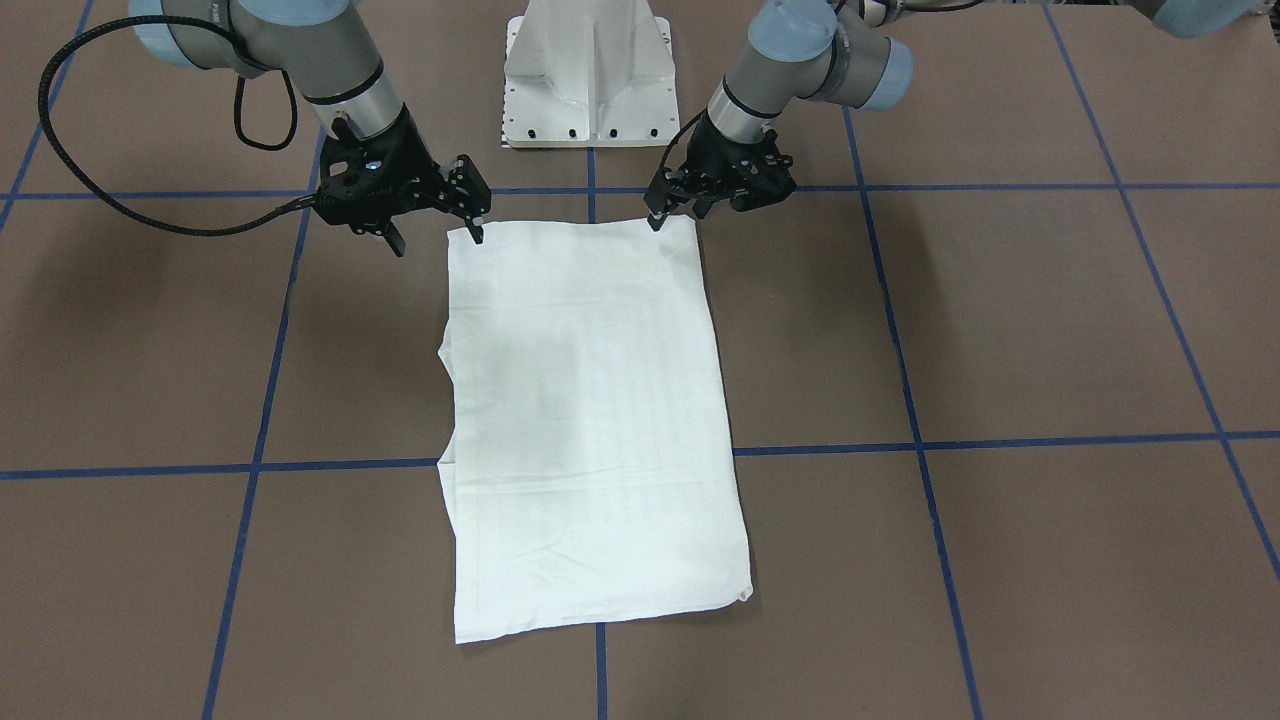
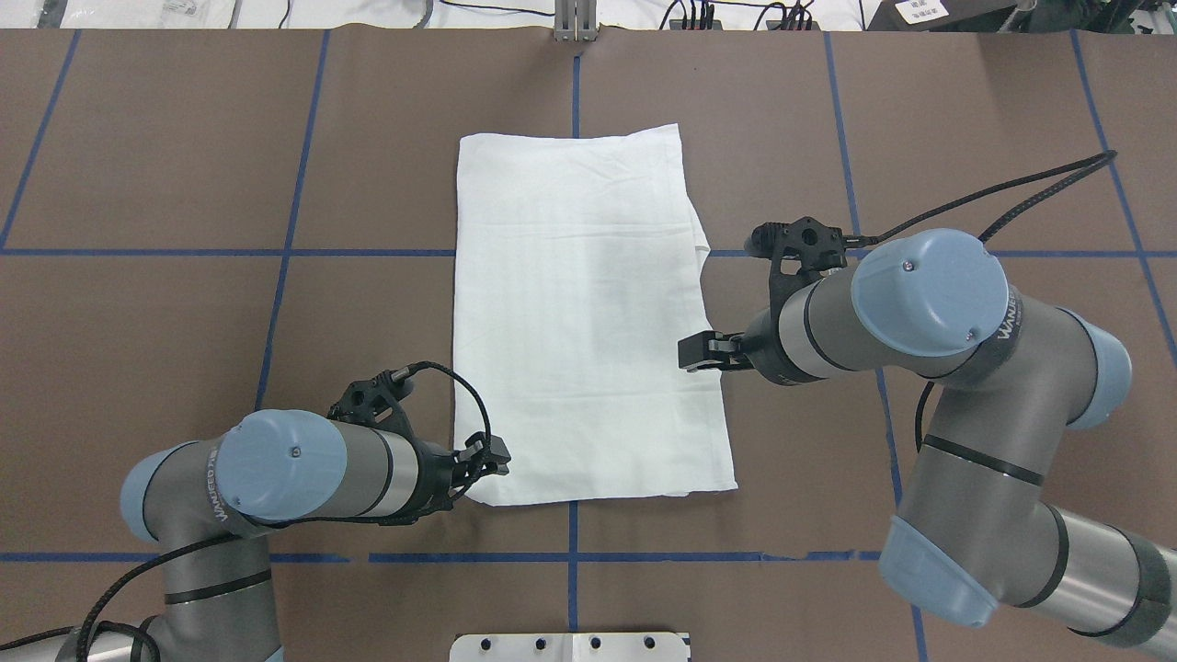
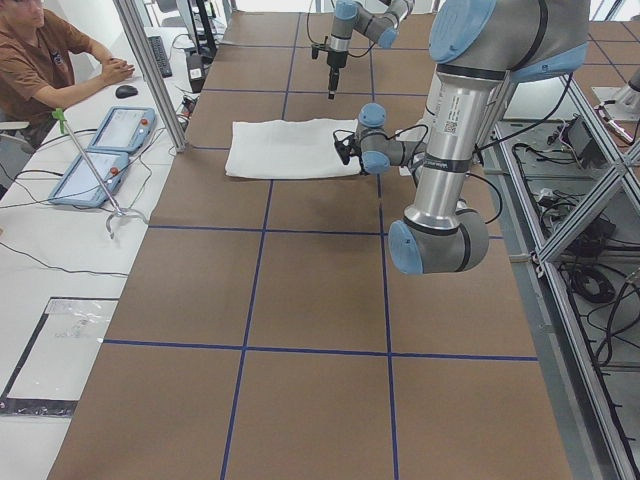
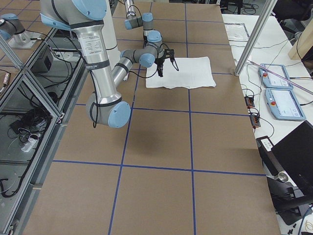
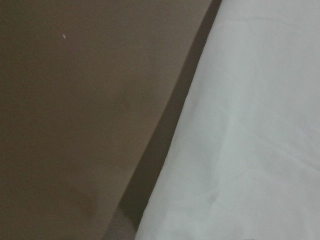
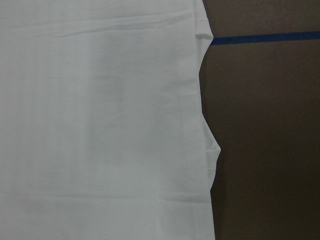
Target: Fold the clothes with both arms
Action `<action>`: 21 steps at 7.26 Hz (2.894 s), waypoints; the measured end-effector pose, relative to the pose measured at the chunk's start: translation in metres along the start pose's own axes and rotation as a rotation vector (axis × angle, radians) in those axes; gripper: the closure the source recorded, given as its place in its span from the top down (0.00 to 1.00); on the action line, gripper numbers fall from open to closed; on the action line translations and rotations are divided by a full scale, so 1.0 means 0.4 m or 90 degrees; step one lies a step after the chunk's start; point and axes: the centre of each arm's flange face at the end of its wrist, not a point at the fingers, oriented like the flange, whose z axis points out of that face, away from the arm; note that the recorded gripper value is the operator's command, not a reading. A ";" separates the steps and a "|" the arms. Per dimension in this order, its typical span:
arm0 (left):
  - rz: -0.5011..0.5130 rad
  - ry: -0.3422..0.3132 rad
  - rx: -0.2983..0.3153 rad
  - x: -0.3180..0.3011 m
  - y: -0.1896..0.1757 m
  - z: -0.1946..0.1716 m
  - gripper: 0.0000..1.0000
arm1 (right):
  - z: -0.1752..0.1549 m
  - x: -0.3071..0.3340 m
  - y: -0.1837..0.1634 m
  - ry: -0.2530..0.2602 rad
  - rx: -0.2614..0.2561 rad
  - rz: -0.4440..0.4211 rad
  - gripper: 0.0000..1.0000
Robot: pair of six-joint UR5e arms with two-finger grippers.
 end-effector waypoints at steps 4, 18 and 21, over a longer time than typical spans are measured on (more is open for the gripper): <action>-0.002 -0.007 0.003 -0.008 0.001 0.010 0.78 | 0.002 0.004 -0.005 0.002 0.001 0.002 1.00; -0.003 -0.007 0.021 -0.005 -0.008 0.011 0.00 | 0.001 0.010 -0.015 0.005 0.005 0.016 1.00; -0.001 -0.003 0.019 0.000 -0.005 0.003 0.00 | 0.015 -0.024 0.012 0.039 -0.016 0.141 1.00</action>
